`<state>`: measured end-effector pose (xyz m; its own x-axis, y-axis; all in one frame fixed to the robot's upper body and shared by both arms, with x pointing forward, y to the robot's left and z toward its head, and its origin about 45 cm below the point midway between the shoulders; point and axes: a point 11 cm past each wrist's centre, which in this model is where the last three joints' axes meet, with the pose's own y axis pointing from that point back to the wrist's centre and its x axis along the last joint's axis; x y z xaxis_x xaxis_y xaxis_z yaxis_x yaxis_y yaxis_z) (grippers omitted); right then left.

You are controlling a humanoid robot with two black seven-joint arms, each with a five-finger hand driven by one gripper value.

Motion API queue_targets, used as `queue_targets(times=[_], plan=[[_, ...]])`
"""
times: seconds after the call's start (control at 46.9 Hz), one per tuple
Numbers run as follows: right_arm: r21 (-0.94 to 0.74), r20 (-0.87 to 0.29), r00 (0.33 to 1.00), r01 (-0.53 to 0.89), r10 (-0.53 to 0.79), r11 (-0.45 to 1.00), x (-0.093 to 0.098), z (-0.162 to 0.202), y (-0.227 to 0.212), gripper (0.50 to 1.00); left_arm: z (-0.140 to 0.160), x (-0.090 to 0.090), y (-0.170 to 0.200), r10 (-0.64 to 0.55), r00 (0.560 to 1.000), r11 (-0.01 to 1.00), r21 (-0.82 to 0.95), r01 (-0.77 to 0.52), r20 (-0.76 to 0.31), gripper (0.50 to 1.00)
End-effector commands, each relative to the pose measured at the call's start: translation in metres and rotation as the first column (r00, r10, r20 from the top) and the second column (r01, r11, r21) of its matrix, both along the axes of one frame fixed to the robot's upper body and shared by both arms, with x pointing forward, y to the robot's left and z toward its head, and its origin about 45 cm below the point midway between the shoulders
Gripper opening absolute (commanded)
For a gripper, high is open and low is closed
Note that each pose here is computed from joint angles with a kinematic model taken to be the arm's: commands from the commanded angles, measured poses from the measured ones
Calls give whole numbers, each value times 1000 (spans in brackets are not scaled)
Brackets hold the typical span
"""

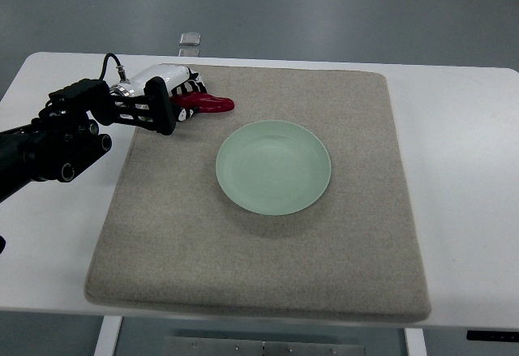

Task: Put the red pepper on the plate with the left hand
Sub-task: 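Lift the pepper with the left hand and carry it over the plate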

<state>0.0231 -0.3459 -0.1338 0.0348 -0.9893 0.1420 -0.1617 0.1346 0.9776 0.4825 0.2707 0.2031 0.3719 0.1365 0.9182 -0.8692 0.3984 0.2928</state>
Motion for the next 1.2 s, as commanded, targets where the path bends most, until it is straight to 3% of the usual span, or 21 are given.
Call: queue_targets(times=[0.0,0.662,1.174], plan=[[-1,1,1000,0,0,1000,1,0,0,932,1,0,0,4,1000,1000,-11,-4,2,500],[-1,1,1000,0,0,1000,1,0,0,932,24,8,-7,26,999,994,-111,-21,46,500],[1,-1,1000,0,0,1000,0,0,0,932,56,-5,-74,-174,979,967,-168,190,103,500]])
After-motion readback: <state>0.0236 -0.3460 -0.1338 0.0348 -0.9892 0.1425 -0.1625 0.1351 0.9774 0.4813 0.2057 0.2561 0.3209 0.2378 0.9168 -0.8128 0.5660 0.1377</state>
